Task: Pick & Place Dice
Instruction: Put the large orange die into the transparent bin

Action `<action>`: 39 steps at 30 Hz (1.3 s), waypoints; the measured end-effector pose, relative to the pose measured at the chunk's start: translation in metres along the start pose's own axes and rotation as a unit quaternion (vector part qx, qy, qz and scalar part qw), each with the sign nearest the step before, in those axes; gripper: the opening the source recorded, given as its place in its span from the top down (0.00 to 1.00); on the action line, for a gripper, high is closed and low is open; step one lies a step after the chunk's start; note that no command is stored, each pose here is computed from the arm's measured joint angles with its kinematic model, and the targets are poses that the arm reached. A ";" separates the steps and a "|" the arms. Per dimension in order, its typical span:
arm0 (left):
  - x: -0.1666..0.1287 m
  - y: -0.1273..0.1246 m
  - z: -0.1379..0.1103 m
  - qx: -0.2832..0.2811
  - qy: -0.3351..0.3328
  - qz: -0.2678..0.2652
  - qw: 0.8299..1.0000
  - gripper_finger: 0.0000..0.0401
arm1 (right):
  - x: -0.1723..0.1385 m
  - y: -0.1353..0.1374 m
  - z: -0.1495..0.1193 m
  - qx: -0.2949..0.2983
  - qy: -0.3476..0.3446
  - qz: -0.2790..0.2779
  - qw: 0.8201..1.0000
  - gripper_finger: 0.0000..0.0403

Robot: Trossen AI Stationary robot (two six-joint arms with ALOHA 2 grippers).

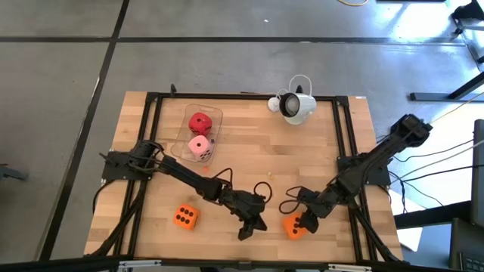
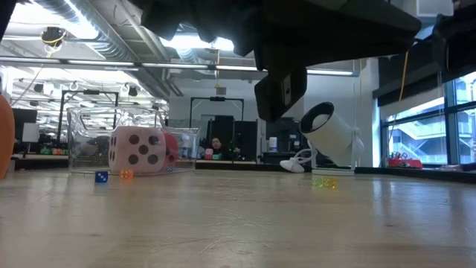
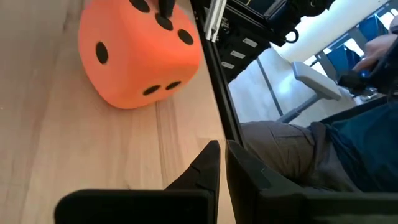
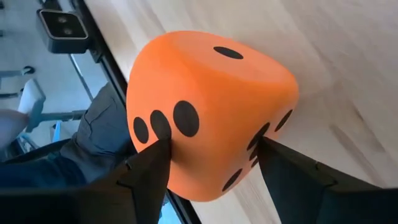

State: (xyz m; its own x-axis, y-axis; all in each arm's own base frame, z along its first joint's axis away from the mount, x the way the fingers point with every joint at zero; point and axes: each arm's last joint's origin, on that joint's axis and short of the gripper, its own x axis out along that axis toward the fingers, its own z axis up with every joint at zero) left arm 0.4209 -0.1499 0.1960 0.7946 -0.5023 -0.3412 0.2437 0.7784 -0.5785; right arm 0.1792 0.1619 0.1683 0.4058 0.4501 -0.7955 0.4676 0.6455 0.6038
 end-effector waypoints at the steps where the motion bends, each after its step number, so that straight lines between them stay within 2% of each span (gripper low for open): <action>1: 0.000 0.000 0.000 0.000 0.000 0.000 1.000 0.95 | 0.001 0.000 0.000 -0.006 0.000 0.000 1.000 0.43; 13: -0.001 0.002 0.002 0.006 0.007 -0.013 1.000 0.95 | 0.006 0.003 -0.002 -0.053 -0.062 0.003 0.997 0.74; 22: -0.010 -0.003 0.012 0.018 -0.003 -0.013 1.000 0.95 | 0.007 0.008 -0.011 -0.076 -0.089 0.018 0.993 0.77; 27: -0.026 -0.027 0.023 0.062 -0.035 0.006 0.997 0.95 | 0.007 0.011 -0.017 -0.083 -0.098 0.030 0.991 0.78; 32: -0.046 -0.061 0.023 0.123 -0.060 0.079 0.987 0.95 | 0.003 0.019 -0.019 -0.092 -0.124 0.056 0.987 0.78; 35: -0.054 -0.082 0.018 0.163 -0.080 0.113 0.977 0.95 | -0.002 0.032 -0.018 -0.124 -0.141 0.069 0.980 0.78; 39: -0.061 -0.101 0.014 0.197 -0.096 0.133 0.967 0.97 | -0.013 0.055 -0.014 -0.180 -0.189 0.083 0.962 0.78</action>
State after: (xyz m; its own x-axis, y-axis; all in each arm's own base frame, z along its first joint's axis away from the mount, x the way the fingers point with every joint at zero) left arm 0.3551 -0.1929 0.2859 0.9378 -0.2150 -0.2727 0.1792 0.9723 -0.1504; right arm 0.1883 0.1998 0.2111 0.7396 0.3525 -0.5734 0.0981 0.7864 0.6099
